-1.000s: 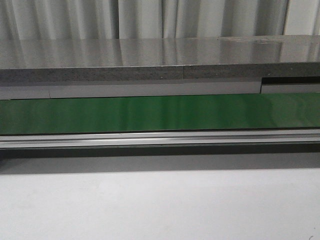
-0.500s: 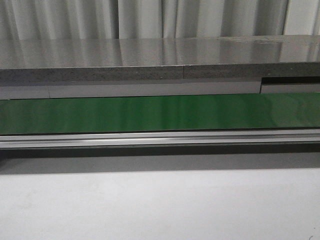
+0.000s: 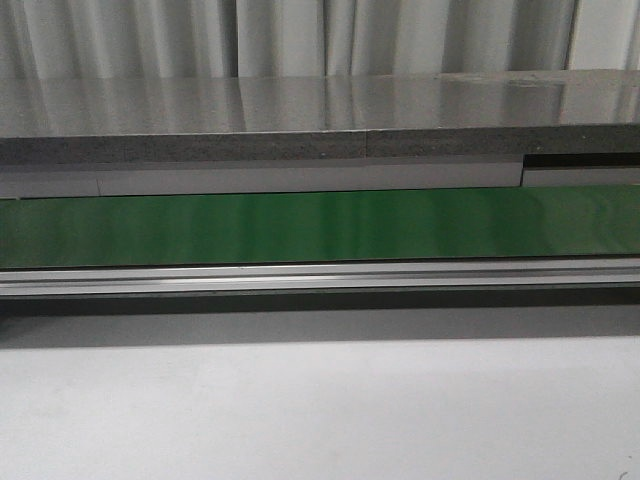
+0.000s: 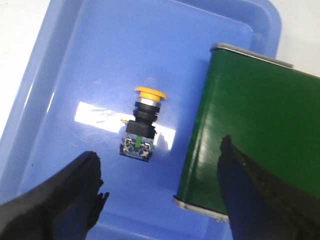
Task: Move button from left to right
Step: 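Grasp the yellow push button with the left gripper and lift it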
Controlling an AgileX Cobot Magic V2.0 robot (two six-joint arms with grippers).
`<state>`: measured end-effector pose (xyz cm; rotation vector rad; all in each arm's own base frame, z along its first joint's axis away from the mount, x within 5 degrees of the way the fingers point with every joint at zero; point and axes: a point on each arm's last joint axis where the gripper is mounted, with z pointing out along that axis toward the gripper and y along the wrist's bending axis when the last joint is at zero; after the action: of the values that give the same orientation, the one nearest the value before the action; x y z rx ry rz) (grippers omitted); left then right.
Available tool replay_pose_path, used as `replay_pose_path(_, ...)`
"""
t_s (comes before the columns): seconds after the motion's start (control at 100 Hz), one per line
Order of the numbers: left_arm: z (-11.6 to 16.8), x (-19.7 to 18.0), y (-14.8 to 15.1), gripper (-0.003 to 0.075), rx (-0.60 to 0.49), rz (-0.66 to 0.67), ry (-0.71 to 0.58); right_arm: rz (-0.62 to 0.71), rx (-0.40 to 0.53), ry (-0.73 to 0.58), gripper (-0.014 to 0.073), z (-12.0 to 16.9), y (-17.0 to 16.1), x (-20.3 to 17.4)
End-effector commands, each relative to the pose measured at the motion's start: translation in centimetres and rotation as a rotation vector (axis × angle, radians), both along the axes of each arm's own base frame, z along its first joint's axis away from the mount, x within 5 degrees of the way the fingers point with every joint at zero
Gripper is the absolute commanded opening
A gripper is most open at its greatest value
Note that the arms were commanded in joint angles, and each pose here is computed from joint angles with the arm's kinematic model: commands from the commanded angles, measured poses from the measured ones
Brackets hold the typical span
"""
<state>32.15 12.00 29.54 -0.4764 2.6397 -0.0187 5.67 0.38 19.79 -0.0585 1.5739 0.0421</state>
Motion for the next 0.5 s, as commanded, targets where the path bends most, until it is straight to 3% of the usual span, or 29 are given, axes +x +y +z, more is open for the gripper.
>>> replay_pose_path(0.0,0.8,1.4,0.8,0.0482,0.008,0.021,-0.056,-0.004,-0.006,-0.122,-0.0067,1.4,-0.1,-0.3)
replay_pose_path(0.29,-5.4,4.4,2.1,0.0482,-0.044,0.024,0.076,-0.004,-0.006,-0.122,-0.0067,1.4,-0.1,-0.3)
replay_pose_path(0.49,-7.8,5.2,2.4,0.0481,-0.058,0.028,0.113,-0.004,-0.006,-0.122,-0.0067,1.4,-0.1,-0.3)
